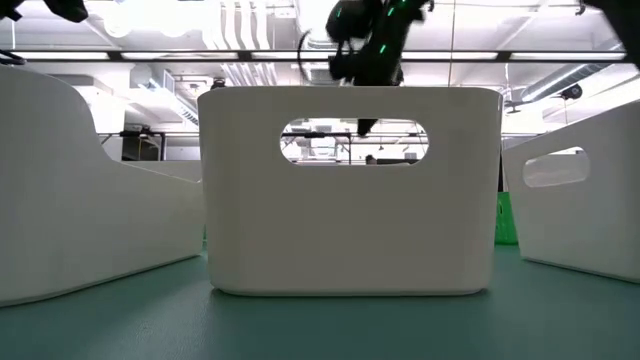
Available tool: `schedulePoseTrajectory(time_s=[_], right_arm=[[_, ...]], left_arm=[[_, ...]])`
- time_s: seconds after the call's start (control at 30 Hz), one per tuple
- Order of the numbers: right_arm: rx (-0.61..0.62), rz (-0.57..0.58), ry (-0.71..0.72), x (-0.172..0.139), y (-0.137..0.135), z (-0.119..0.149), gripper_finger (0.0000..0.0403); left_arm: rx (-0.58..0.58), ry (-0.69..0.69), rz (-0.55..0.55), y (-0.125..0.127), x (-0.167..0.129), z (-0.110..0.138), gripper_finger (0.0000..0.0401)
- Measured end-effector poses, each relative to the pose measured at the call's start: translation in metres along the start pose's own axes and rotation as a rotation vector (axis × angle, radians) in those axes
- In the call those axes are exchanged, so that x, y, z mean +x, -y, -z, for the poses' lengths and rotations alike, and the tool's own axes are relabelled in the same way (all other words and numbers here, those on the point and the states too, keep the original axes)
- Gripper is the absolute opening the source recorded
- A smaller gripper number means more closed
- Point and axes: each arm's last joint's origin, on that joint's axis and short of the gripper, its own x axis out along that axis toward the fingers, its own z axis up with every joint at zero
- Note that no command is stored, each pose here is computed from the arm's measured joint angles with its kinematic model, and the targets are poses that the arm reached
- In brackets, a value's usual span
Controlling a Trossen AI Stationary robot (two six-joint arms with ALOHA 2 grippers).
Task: Stack baskets on shelf by color
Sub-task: Put the middle white bin on the shelf
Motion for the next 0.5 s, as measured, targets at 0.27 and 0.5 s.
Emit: schedulePoseTrajectory(time_s=[0.27,0.5], right_arm=[[-0.134,-0.064,0.098,-0.033,-0.071,0.045,0.0009],[-0.285,-0.116,0.367,-0.022,-0.118,0.082,0.0009]], left_arm=[[0.0,0.0,0.0,0.0,0.0,0.0,0.0044],[-0.066,-0.009,0.009,0.005,0.011,-0.003,0.0044]])
